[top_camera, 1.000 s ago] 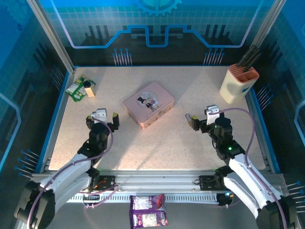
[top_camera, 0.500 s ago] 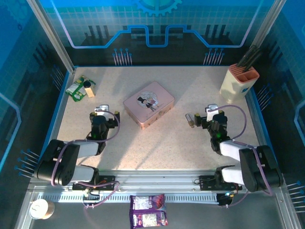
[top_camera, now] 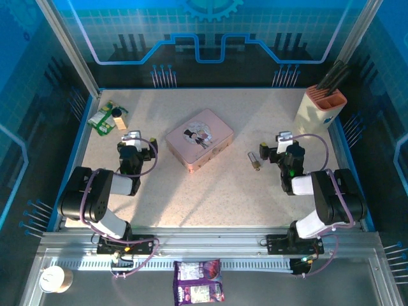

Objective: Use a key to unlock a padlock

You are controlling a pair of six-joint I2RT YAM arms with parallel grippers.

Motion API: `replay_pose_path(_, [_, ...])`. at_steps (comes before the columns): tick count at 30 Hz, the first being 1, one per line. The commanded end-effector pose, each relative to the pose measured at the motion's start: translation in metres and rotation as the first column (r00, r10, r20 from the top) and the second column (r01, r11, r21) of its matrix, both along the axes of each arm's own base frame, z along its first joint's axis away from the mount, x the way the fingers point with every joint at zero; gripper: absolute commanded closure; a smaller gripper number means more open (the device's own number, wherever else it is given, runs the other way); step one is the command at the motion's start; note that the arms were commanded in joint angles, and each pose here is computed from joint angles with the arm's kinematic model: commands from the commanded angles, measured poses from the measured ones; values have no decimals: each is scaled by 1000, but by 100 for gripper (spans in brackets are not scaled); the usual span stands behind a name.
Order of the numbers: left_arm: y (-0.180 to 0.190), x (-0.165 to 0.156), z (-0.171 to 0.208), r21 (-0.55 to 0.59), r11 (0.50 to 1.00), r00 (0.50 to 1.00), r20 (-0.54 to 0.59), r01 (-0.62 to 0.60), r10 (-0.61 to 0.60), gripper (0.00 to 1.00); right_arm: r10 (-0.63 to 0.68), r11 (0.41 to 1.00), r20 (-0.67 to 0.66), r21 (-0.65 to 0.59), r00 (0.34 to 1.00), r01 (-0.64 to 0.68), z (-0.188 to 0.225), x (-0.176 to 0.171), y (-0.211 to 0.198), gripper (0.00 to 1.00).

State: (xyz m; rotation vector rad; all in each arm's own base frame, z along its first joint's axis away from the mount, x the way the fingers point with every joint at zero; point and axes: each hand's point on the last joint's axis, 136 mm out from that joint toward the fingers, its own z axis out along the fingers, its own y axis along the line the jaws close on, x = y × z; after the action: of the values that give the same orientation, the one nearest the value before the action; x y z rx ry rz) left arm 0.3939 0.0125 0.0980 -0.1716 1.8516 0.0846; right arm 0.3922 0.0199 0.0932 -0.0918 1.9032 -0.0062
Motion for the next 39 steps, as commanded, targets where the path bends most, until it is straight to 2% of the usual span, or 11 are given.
replay_pose_path(1, [5, 0, 0, -20, 1000, 1000, -9, -20, 20, 1, -28, 1000, 23, 1, 999, 28, 6, 5, -5, 0])
replay_pose_path(39, [4, 1, 0, -17, 1000, 1000, -10, -15, 15, 1, -19, 1000, 19, -18, 1000, 20, 6, 6, -1, 0])
